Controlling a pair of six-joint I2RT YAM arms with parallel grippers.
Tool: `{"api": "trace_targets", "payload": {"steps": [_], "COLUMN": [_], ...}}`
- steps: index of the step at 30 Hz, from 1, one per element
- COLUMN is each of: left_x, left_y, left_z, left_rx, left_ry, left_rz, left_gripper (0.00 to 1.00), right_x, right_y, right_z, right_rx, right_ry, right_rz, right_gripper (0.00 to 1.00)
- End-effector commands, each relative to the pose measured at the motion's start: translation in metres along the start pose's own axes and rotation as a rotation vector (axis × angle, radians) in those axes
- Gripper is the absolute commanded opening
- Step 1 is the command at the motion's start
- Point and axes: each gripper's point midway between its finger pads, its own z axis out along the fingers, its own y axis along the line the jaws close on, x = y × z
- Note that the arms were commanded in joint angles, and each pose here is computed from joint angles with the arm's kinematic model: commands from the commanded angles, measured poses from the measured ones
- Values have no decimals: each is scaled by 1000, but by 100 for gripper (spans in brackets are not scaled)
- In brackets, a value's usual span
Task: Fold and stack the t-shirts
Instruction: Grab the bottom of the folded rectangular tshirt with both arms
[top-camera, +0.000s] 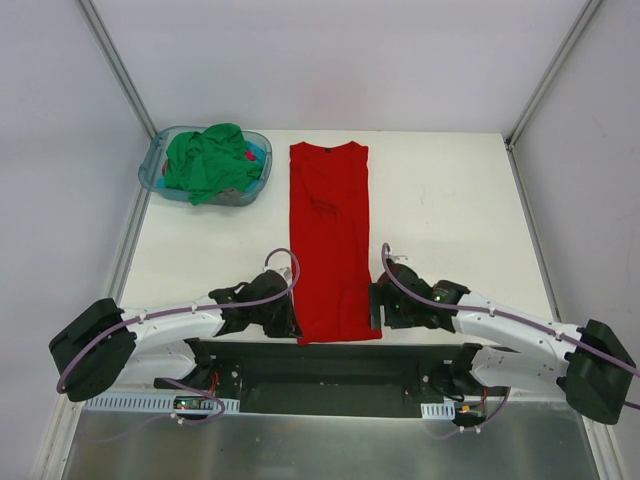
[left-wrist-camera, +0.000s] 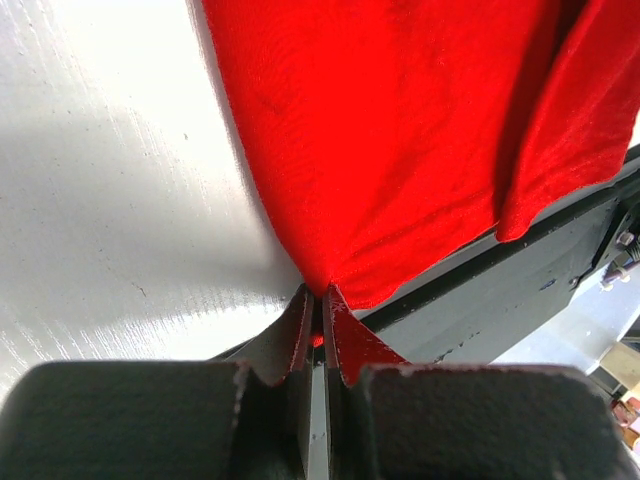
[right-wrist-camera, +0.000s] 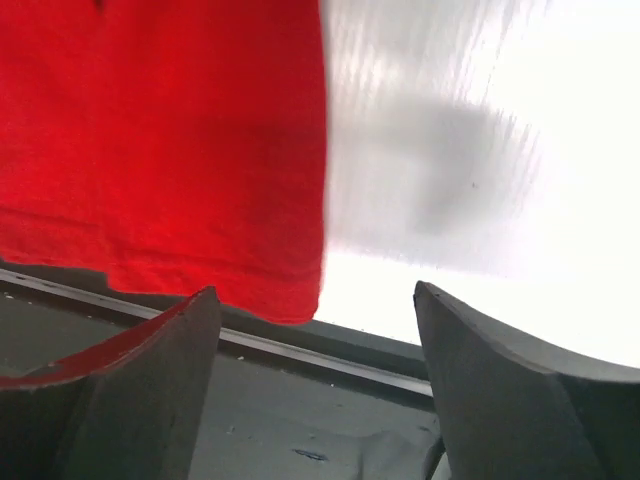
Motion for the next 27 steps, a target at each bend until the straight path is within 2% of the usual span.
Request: {"api": "trace_targets", "payload": {"steps": [1,8,17,22,24,27], "left_x": [17,18,20,22,23,27], "left_y": [20,21,21,26,26,29], "left_z": [-1,-1,-1,-2,-2,-3], "left_rx": [-65,-66,-63,-68,-65,-63], "left_ry": [55,57,61,60,59,67], "left_rz": [-4,-6,-23,-35,-40,-52], "left_gripper": [0,0,0,0,0,0], "right_x": [11,21,43,54,61,68], "right_y": [3,1,7,7,8,14], "right_z": [2,14,20,24,25,26], "right_rx": [-52,-26,-62,-79,-104,-155], "right_ry": [14,68,172,196,210,223], "right_rz": [134,157,194,236,260,297], "right_gripper": [79,53,42,6,1,1]}}
